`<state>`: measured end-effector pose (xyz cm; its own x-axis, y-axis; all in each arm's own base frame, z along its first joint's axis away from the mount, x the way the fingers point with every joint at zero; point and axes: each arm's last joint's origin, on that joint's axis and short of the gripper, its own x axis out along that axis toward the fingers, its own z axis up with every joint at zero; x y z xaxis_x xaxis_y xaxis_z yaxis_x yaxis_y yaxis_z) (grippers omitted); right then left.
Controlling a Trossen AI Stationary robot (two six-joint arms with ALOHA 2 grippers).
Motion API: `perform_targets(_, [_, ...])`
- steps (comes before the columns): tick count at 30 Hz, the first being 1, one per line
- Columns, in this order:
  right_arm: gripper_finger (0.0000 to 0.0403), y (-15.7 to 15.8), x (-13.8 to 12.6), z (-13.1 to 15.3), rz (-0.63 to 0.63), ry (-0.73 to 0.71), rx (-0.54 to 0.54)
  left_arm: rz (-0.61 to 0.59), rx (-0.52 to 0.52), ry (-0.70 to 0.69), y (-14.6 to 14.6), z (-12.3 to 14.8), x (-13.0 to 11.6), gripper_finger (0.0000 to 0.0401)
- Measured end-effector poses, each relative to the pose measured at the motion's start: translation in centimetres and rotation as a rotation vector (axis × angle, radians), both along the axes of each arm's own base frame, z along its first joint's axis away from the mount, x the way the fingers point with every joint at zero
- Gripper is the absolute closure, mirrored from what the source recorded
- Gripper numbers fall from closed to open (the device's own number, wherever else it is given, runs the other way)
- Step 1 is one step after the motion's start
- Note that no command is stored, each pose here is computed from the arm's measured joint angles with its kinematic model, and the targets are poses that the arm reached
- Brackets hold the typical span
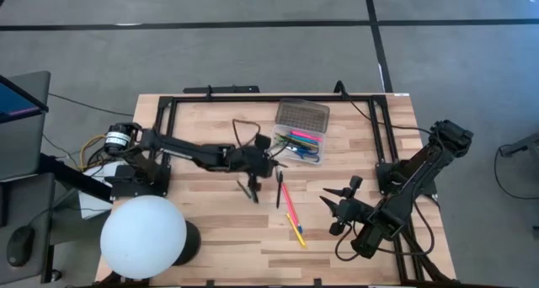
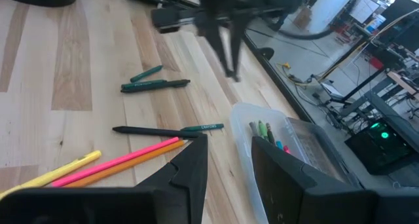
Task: Pick & place school supplies into a supply box
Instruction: Put the green crayon into the black supply box
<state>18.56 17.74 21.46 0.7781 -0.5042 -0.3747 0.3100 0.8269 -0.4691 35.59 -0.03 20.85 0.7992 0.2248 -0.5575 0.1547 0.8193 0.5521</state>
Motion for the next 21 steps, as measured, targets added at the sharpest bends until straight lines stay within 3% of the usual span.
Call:
perform_targets(6, [0.0292, 0.0, 0.0, 0.0, 0.000, 0.000, 0.000, -0.029, -0.073, -0.099, 3.0, 0.4, 0.7, 0.0387])
perform_targets(16, [0.0292, -0.1, 0.1, 0.0, -0.006, 0.006, -0.007, 0.042, -0.058, -0.071, 6.5, -4.6, 2.5, 0.0387])
perform_targets(21, [0.0292, -0.2, 0.1, 0.0, -0.006, 0.007, -0.008, 0.096, -0.047, -0.071, 7.7, -5.6, 2.7, 0.0387])
